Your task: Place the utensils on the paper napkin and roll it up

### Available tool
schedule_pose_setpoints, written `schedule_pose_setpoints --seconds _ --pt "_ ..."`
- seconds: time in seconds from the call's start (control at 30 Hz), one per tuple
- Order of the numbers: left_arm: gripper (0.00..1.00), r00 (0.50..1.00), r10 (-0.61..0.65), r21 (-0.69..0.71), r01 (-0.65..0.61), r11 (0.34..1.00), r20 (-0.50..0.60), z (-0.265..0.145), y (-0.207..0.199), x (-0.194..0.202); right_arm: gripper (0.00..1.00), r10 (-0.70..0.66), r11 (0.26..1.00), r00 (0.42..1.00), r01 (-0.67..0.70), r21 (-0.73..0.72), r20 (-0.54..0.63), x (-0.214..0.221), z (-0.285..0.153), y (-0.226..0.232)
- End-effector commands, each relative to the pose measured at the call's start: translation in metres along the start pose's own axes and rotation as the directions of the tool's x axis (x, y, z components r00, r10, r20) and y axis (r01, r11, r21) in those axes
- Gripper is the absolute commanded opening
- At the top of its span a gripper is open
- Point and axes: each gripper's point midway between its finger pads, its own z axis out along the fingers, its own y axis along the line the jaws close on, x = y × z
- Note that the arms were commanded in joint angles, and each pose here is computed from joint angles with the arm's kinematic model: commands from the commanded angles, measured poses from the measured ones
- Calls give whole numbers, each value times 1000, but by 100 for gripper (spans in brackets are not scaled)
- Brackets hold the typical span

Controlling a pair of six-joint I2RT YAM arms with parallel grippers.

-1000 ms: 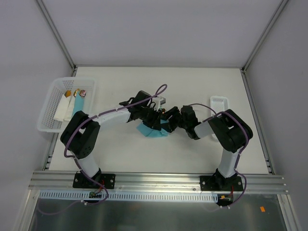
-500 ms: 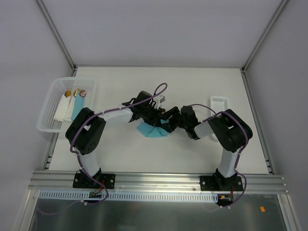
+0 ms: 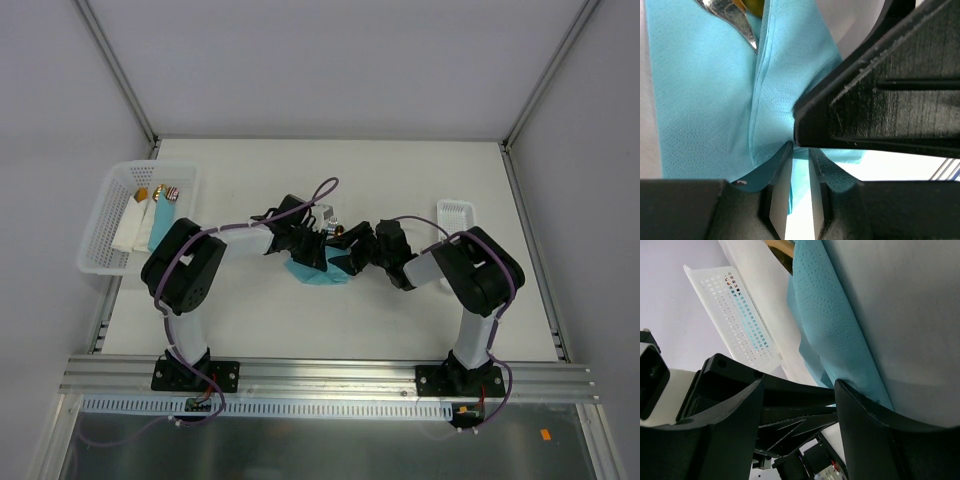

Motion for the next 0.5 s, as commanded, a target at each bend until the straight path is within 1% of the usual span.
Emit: schedule_pose_setpoints --seconds 0.0,0.13,0.23,0.27,0.3,0.33,0.43,0.47 --pt "20 997 -49 -30 47 998 -57 10 12 14 62 -33 999 999 33 -40 -12 0 -3 12" --pt "20 996 -55 -30 53 998 -67 11 13 16 58 -86 992 996 85 -98 -10 -3 -13 33" --pt "20 996 -58 -31 56 998 -70 11 13 15 52 -128 984 992 125 -127 -12 -5 -23 42" --pt "19 996 -58 -31 55 998 -73 12 14 16 46 -136 983 990 131 -126 -25 -4 -25 41" --pt "19 996 -58 -30 56 998 -75 12 14 16 42 -145 983 989 140 -121 -30 -4 -26 40" --pt "19 995 -60 -31 58 998 -75 12 14 15 35 -168 981 985 163 -108 -41 -3 -29 37" --pt "18 995 -63 -29 60 998 -81 13 13 16 26 -226 971 972 219 -92 -64 2 -33 38" --pt "18 994 -66 -30 64 998 -84 13 14 16 21 -252 967 964 248 -58 -85 4 -34 29"
